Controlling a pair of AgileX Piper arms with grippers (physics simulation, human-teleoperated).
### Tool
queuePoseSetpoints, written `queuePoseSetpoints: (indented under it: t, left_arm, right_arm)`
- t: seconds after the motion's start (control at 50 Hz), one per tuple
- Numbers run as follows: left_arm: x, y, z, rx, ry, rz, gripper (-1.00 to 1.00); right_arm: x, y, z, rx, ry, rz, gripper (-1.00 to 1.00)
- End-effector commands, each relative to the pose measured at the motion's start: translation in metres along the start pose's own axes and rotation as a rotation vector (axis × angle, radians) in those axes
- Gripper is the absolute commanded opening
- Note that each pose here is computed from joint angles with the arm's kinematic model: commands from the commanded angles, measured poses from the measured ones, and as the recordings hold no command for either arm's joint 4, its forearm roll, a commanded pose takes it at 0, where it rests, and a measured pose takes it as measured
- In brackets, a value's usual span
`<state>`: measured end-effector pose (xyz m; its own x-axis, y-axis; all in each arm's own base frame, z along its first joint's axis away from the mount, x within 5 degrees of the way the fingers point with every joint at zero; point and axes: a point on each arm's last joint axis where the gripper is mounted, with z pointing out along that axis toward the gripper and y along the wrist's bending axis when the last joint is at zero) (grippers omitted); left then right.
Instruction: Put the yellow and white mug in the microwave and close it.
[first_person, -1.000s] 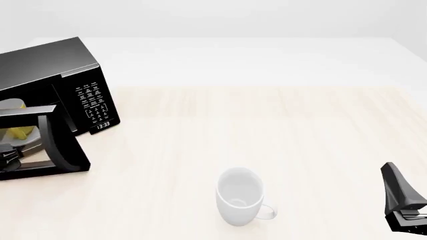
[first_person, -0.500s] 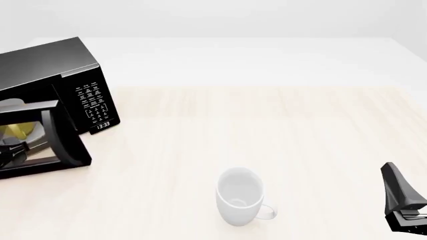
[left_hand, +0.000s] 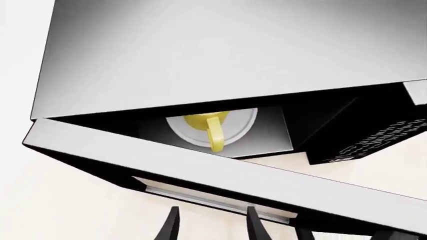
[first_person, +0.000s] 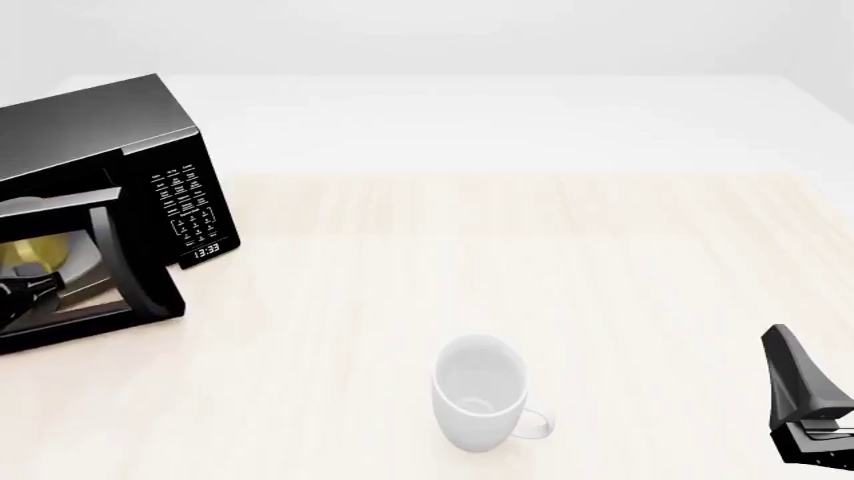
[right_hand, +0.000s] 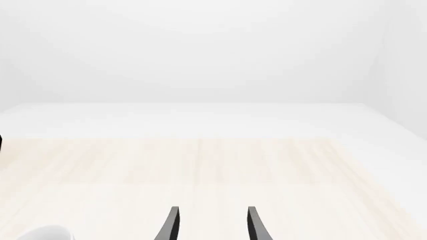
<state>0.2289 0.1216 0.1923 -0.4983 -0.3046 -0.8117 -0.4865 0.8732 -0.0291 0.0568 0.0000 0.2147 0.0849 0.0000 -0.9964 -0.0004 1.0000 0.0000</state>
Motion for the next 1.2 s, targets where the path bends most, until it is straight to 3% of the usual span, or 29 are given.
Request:
queuePoseSetpoints:
  t: [0.02,1.0,1.1,1.2]
  left_arm:
    - [-0.004,-0.001,0.006,0.002,-0.002,-0.030,1.00]
    - [-0.019,-0.010,0.031,0.024,0.009,-0.040,1.00]
    - [-0.024,-0.002,0.032,0.004,-0.005,-0.053,1.00]
    - [-0.030,-0.006,0.032,0.014,-0.011,-0.058,1.00]
  right_arm:
    - [0.000,0.000,0.000,0.000,-0.001,0.000,1.00]
    - [0.000,0.000,0.000,0.000,-0.001,0.000,1.00]
    - [0.000,0.000,0.000,0.000,0.000,0.000,1.00]
    - [0.000,0.000,0.000,0.000,-0.001,0.000,1.00]
